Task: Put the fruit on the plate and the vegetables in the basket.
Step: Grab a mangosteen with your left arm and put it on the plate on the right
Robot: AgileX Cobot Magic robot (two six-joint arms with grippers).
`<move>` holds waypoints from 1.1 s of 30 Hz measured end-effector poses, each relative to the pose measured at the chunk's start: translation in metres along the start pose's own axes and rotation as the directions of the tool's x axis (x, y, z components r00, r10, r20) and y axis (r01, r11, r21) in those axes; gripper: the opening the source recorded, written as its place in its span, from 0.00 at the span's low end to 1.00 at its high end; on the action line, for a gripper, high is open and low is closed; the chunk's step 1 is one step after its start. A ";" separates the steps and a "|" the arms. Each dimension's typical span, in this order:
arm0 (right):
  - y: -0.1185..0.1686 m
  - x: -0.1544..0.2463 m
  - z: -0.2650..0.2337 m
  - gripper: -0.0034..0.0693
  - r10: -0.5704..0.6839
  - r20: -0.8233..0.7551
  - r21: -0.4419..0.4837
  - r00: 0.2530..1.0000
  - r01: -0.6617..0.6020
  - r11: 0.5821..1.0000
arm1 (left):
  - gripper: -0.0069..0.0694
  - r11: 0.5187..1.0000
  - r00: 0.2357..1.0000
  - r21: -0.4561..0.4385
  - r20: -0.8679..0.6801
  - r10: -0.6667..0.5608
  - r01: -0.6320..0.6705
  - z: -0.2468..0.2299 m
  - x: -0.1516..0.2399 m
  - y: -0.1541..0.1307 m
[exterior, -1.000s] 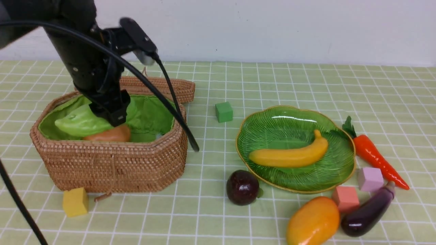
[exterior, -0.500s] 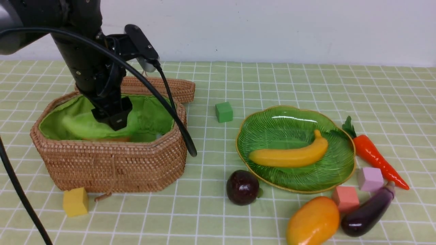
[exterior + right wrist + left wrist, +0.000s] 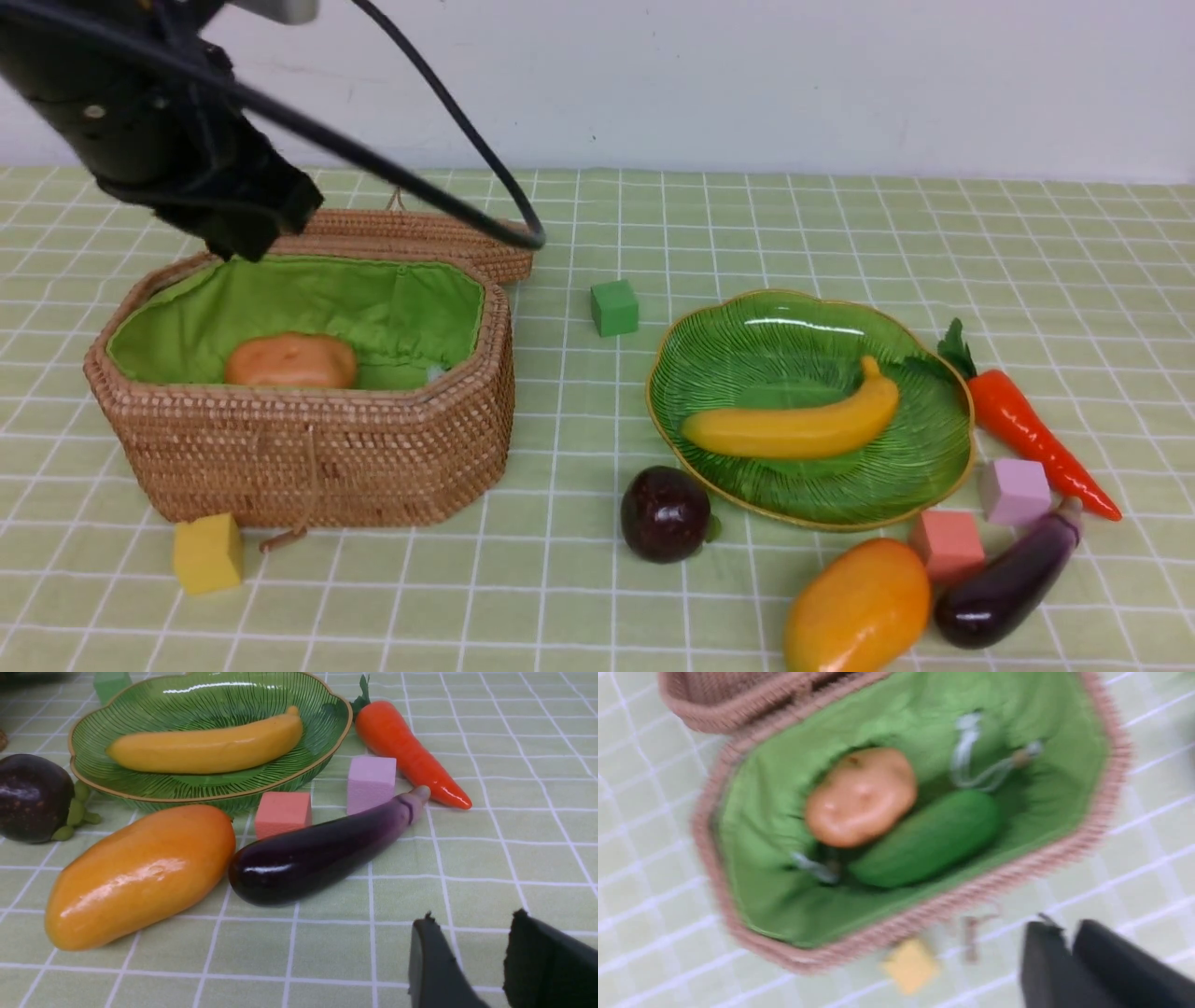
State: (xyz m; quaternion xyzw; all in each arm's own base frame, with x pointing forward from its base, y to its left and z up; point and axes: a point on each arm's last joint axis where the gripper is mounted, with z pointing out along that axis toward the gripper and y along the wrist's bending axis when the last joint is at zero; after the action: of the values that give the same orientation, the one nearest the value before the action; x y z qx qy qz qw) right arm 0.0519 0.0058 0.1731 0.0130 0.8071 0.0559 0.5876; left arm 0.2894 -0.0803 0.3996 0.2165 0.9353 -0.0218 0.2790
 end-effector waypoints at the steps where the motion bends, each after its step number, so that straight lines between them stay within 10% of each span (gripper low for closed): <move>1: 0.000 0.000 0.000 0.38 0.000 0.000 0.000 1.000 0.000 1.000 | 0.07 0.999 0.999 0.044 0.023 -0.023 0.022 -0.004 0.009 -0.006; 9: 0.000 0.000 0.000 0.38 0.000 0.000 0.000 1.000 0.000 1.000 | 0.07 0.969 0.967 0.246 0.252 -0.043 -0.021 0.004 0.083 -0.059; 21: 0.000 -0.002 0.000 0.38 -0.007 0.033 0.003 0.999 0.006 1.000 | 0.07 0.959 0.860 0.266 0.508 -0.054 -0.096 0.005 0.129 -0.081; 33: 0.000 -0.037 -0.008 0.36 0.488 0.340 -0.185 0.804 -0.451 0.873 | 0.07 0.949 0.870 0.279 0.493 -0.012 -0.145 0.005 0.132 -0.084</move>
State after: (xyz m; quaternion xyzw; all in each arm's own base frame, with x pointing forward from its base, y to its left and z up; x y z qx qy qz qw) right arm 0.0558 0.0017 0.2101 0.1948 0.6473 0.2342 0.6987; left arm 0.1577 -0.1056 0.3185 0.2772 0.8113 -0.2110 0.4695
